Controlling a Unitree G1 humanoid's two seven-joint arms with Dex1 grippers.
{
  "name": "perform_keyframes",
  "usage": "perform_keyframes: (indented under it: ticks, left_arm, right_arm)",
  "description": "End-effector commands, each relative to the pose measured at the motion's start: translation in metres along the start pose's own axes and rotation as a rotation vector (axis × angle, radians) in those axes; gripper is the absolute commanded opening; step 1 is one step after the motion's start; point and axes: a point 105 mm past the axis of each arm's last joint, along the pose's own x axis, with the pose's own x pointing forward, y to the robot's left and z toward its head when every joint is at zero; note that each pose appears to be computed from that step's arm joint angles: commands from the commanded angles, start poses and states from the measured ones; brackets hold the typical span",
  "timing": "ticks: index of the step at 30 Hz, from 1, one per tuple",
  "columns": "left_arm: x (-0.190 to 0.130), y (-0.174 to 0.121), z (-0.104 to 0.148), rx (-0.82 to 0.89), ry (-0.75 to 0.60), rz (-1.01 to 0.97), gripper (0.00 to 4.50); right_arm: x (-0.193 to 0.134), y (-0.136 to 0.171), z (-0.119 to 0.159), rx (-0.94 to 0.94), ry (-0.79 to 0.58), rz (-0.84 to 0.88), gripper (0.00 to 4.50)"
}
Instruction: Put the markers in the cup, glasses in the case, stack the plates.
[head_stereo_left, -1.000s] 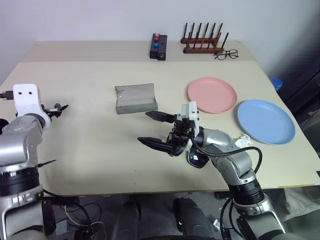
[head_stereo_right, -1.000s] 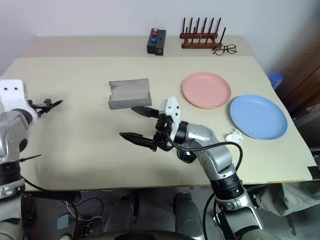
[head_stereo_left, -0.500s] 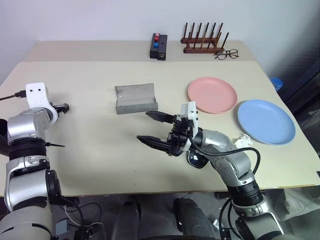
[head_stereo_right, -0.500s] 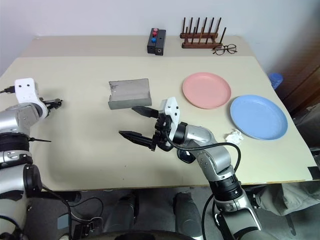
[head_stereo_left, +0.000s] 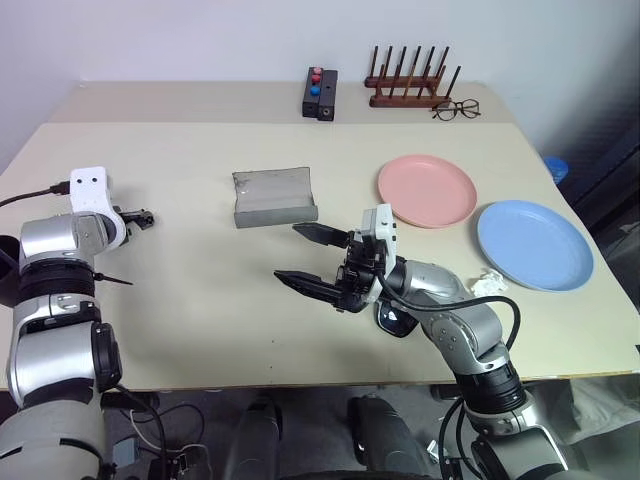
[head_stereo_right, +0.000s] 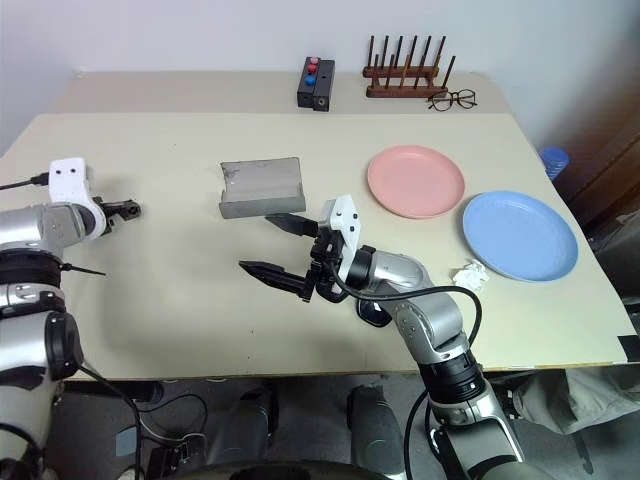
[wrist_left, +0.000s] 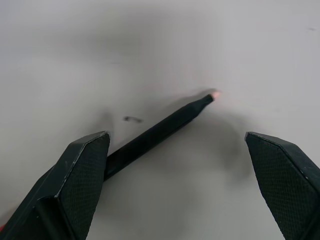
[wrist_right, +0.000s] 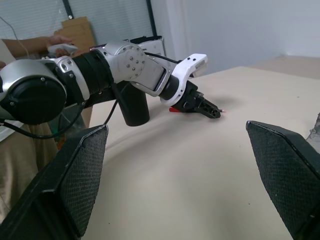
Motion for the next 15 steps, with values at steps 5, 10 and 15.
perform_keyframes:
  ticks: [5, 10, 15]
  left_arm:
    - [-0.006, -0.026, -0.019, 0.014, 0.056, -0.123, 3.92]
    - [-0.008, -0.025, -0.025, 0.021, 0.065, -0.115, 1.66]
    - [-0.008, -0.028, -0.024, 0.024, 0.058, -0.115, 0.12]
  right_arm:
    - [0.002, 0.006, 0.013, -0.023, -0.046, 0.027, 4.50]
    - [0.003, 0.006, 0.013, -0.017, -0.047, 0.027, 4.50]
    - [0.003, 0.006, 0.012, -0.014, -0.047, 0.028, 4.50]
